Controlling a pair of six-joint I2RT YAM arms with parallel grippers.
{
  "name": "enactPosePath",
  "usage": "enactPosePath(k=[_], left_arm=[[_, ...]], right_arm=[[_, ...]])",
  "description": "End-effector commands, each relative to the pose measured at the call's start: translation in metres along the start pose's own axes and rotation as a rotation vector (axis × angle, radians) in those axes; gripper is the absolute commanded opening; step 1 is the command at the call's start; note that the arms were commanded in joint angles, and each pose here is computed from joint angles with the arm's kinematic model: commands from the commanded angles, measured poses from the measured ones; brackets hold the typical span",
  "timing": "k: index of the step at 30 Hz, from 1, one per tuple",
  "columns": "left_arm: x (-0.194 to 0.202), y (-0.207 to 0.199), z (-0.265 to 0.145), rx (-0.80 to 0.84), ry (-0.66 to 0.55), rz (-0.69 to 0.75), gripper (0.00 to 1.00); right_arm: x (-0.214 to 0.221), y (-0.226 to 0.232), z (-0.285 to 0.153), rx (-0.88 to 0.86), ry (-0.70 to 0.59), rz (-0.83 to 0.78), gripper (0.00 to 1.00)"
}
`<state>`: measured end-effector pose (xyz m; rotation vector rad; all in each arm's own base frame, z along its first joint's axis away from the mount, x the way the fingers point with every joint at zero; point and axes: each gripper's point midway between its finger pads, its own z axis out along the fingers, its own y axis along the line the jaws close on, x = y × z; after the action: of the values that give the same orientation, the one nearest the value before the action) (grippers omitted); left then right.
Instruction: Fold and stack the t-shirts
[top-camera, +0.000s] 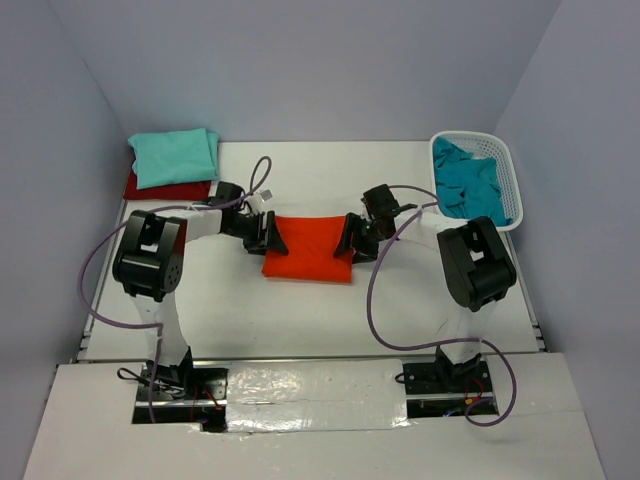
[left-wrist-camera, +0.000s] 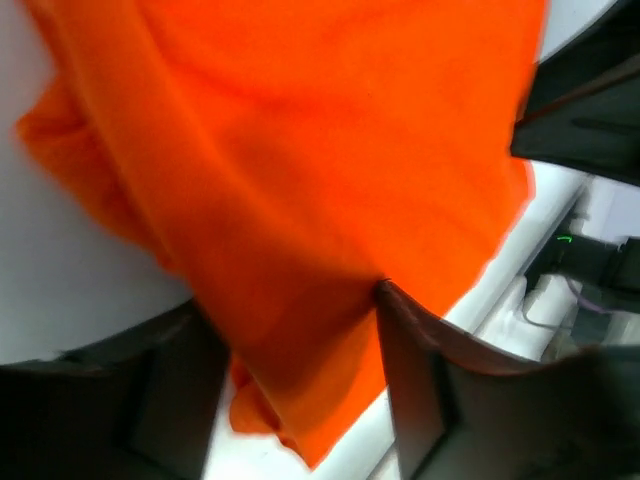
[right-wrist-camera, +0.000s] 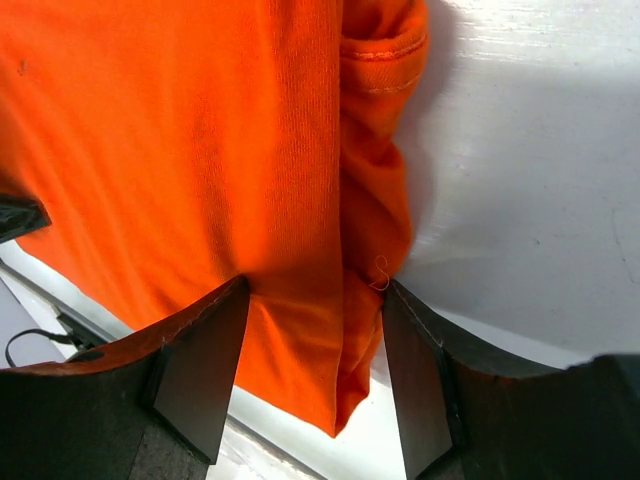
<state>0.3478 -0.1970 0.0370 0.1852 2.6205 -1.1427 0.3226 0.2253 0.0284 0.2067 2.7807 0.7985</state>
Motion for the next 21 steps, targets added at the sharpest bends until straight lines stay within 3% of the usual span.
enactPosePath(k=[1,3,4,5,6,10,14,18,19,21], left_arm=[[0.029,0.023,0.023,0.009,0.105,-0.128,0.59],[0.025,0.019,0.023,0.035,0.106,-0.137,0.48],[0.021,0.020,0.021,0.036,0.098,-0.132,0.36],[0.014,0.019,0.019,0.035,0.087,-0.122,0.10],[0.009,0.018,0.016,0.028,0.076,-0.113,0.01],[-0.019,0.017,-0.006,-0.002,0.031,-0.061,0.00],[-0.052,0.015,-0.031,-0.099,-0.004,0.083,0.00],[-0.093,0.041,-0.054,-0.297,0.023,0.310,0.00],[-0.122,0.046,-0.070,-0.388,-0.015,0.364,0.00],[-0.131,0.069,-0.074,-0.471,0.032,0.383,0.00]], right_arm=[[0.002,-0.009,0.009,0.015,-0.002,0.002,0.63],[0.001,-0.008,0.008,0.016,-0.006,-0.003,0.63],[0.001,-0.009,0.007,0.018,-0.007,-0.002,0.63],[0.000,-0.008,0.005,0.018,-0.009,-0.003,0.63],[-0.002,-0.008,0.003,0.014,-0.014,-0.001,0.63],[-0.014,-0.004,-0.016,0.001,-0.050,-0.026,0.66],[-0.029,-0.003,-0.050,0.041,-0.116,-0.069,0.68],[-0.043,-0.001,-0.073,0.082,-0.171,-0.124,0.69],[-0.045,-0.003,-0.075,0.093,-0.174,-0.143,0.69],[-0.049,-0.005,-0.079,0.120,-0.183,-0.156,0.69]])
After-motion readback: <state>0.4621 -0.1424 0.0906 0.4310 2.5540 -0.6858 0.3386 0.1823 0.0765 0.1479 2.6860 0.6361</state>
